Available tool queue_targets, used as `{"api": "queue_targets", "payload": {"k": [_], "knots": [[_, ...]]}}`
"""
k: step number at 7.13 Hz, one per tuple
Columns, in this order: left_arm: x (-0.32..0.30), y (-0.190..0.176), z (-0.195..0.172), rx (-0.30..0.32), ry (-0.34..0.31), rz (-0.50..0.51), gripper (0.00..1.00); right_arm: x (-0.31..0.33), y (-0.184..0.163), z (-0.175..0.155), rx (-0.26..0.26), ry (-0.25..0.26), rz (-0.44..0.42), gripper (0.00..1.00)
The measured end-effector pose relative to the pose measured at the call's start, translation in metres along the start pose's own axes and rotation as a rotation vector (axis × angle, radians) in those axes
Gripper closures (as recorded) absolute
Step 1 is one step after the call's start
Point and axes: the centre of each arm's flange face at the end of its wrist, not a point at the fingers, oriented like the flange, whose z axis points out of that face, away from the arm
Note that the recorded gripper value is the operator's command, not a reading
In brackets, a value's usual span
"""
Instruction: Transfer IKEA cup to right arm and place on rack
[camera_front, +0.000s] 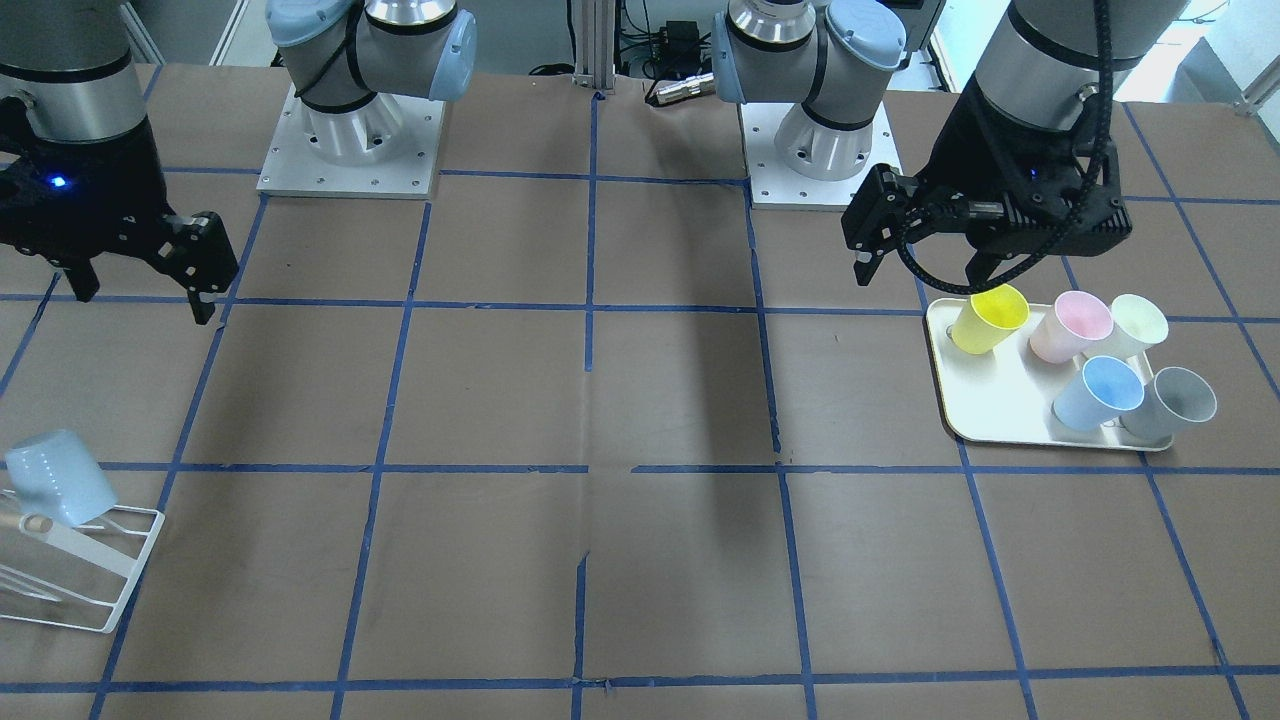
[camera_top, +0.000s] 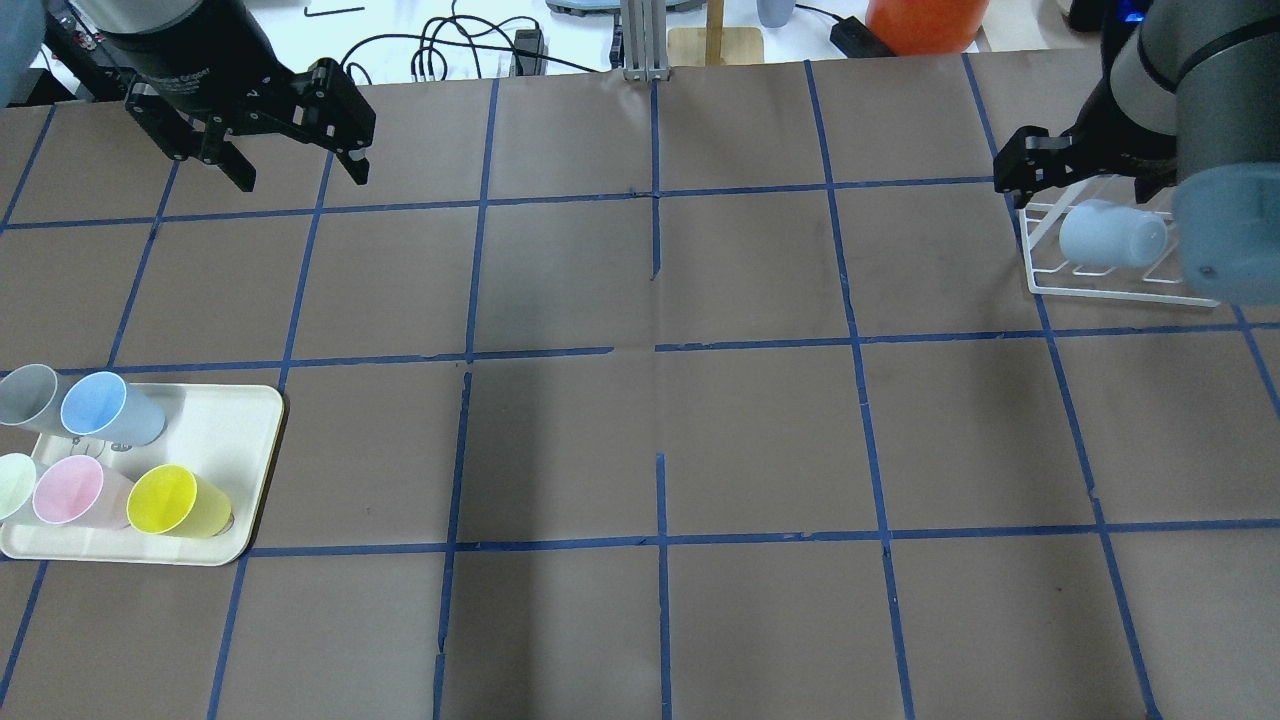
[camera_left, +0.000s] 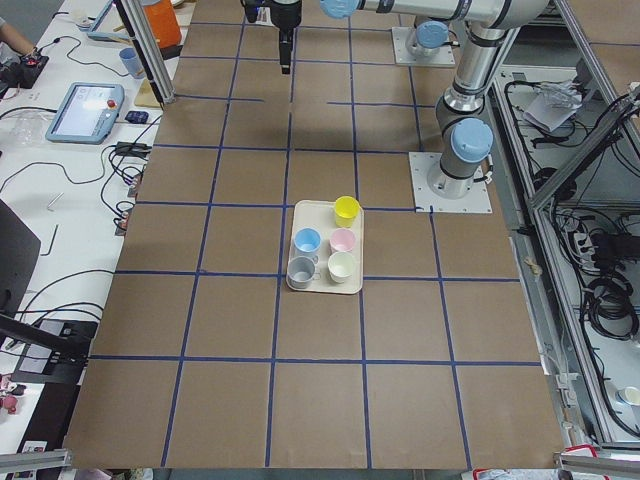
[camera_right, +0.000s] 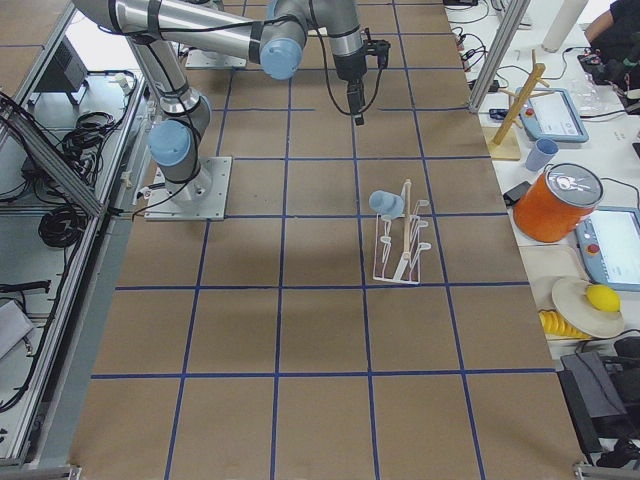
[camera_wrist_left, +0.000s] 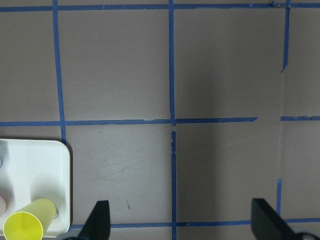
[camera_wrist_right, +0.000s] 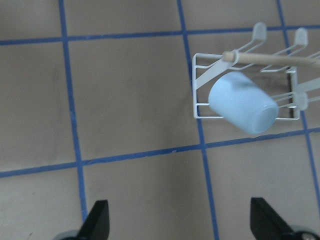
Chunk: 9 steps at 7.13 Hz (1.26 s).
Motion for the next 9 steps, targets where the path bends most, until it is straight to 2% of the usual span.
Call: {"api": "queue_targets", "payload": {"k": [1,2,5,9], "knots": [[-0.001,0.0,0.0,0.001,-0.001,-0.001,0.0,-0.007,0.005,-0.001,-0.078,-0.067,0.007,0.0],[-0.001,0.0,-0.001,0.002,-0.002,-0.002,0.0,-0.012,0.01,-0.002,-0.129,-0.102,0.01,0.0],[-0.002,0.0,-0.002,0.005,-0.003,-0.002,0.0,-0.061,0.033,-0.011,-0.197,-0.131,-0.07,0.0],[-0.002,-0.003,-0.005,0.011,-0.005,-0.002,0.0,-0.073,0.039,-0.036,-0.298,-0.168,-0.035,0.0]]}}
